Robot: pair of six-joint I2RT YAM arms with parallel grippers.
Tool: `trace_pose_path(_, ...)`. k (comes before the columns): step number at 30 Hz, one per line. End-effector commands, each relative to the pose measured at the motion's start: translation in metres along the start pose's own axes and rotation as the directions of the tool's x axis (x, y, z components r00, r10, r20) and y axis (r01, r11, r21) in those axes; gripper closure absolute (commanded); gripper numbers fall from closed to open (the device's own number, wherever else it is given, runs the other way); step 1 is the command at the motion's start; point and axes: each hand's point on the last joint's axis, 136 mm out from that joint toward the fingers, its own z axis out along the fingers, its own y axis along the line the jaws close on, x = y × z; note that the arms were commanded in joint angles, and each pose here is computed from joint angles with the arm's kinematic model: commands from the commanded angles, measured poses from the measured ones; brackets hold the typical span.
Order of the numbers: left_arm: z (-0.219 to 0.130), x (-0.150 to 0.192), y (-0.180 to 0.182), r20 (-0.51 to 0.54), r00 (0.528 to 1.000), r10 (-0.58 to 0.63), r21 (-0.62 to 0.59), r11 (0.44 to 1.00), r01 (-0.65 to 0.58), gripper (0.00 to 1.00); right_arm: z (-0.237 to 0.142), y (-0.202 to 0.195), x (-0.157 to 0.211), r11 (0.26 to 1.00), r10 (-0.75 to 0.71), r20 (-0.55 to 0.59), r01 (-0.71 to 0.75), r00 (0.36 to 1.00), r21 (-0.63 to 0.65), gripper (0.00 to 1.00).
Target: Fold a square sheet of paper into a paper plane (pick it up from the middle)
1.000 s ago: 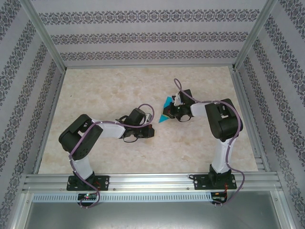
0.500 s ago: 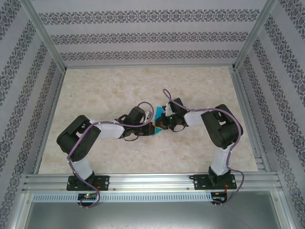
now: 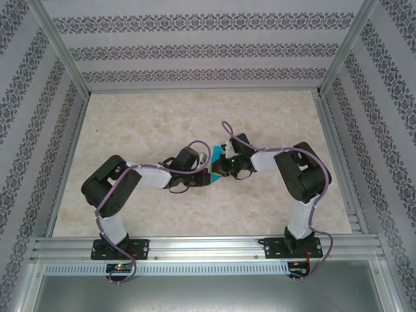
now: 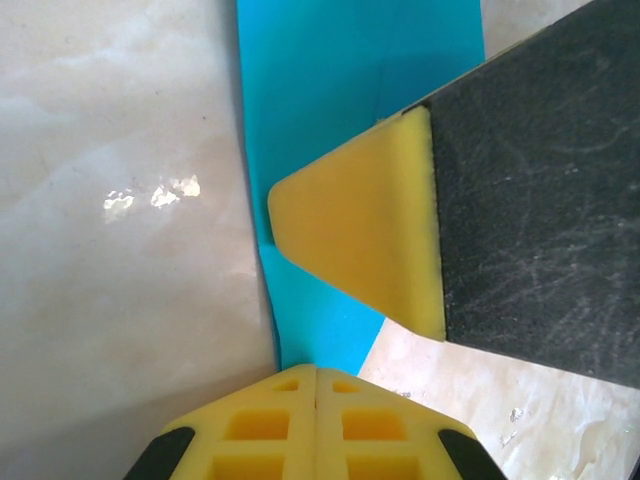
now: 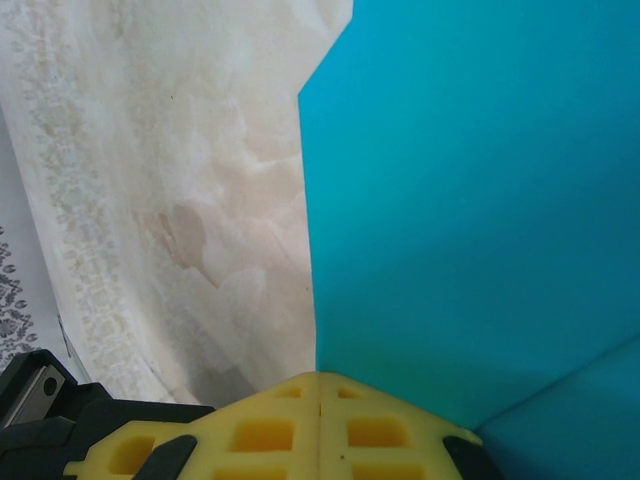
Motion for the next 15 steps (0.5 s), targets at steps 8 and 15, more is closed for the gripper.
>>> trace_pose_path(8,0.001,0.054,0.056,-0.170,0.983,-0.070,-0.232,0.972,0.029,1.00,-0.016,-0.050,-0.043,0.993,0.030,0.095,-0.041,0.995,0.109,0.95)
trace_pose_path(15,0.004,0.060,0.059,-0.196,0.977,-0.085,-0.237,0.971,0.037,1.00,-0.033,-0.076,-0.080,0.977,0.095,0.175,-0.125,0.980,0.172,0.95)
